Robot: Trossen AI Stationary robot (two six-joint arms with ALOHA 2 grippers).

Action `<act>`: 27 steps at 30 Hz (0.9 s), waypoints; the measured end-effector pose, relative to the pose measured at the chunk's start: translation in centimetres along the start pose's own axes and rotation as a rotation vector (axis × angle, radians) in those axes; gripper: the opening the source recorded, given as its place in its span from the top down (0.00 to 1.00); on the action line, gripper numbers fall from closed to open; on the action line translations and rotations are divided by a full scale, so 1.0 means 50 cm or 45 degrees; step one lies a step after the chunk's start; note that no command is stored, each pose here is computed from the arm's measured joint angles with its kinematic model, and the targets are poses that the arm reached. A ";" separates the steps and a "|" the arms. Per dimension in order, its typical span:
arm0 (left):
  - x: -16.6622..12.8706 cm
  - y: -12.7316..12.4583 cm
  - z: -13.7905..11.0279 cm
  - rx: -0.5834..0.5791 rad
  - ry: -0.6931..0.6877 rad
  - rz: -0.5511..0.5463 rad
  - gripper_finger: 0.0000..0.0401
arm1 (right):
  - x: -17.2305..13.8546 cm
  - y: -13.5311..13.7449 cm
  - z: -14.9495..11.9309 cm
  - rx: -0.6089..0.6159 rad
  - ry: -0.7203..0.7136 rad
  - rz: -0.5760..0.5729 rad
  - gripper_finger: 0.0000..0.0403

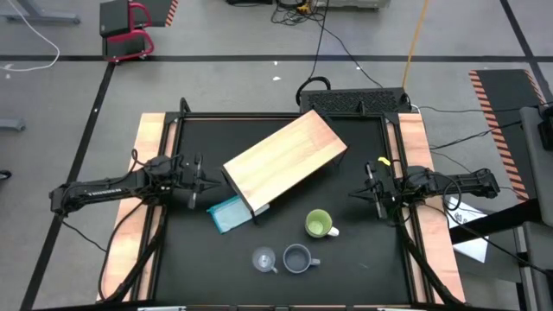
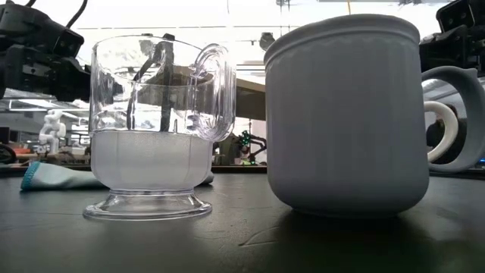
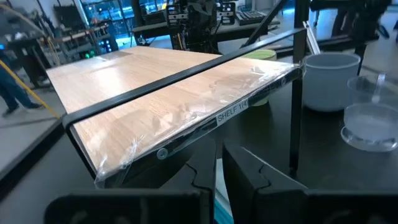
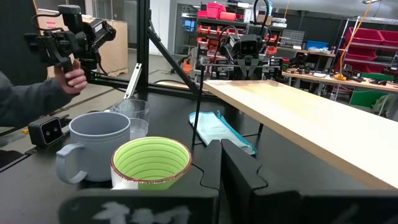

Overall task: Stack small to large cups/mugs on shelf
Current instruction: Put the transparent mug on the shelf

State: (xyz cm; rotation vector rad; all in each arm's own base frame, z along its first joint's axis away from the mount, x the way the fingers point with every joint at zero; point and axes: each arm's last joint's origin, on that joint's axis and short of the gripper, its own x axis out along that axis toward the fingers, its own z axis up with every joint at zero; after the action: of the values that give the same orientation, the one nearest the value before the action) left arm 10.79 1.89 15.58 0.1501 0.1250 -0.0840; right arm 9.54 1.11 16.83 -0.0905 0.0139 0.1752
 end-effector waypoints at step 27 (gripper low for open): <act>0.000 0.001 0.006 -0.107 -0.036 0.005 0.92 | 0.000 0.000 0.000 0.000 -0.001 0.000 1.00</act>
State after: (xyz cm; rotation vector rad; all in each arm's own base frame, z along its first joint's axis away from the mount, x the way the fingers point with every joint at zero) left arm 10.83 1.89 15.86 0.0650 0.1001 -0.0766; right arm 9.54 1.11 16.84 -0.0906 0.0134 0.1752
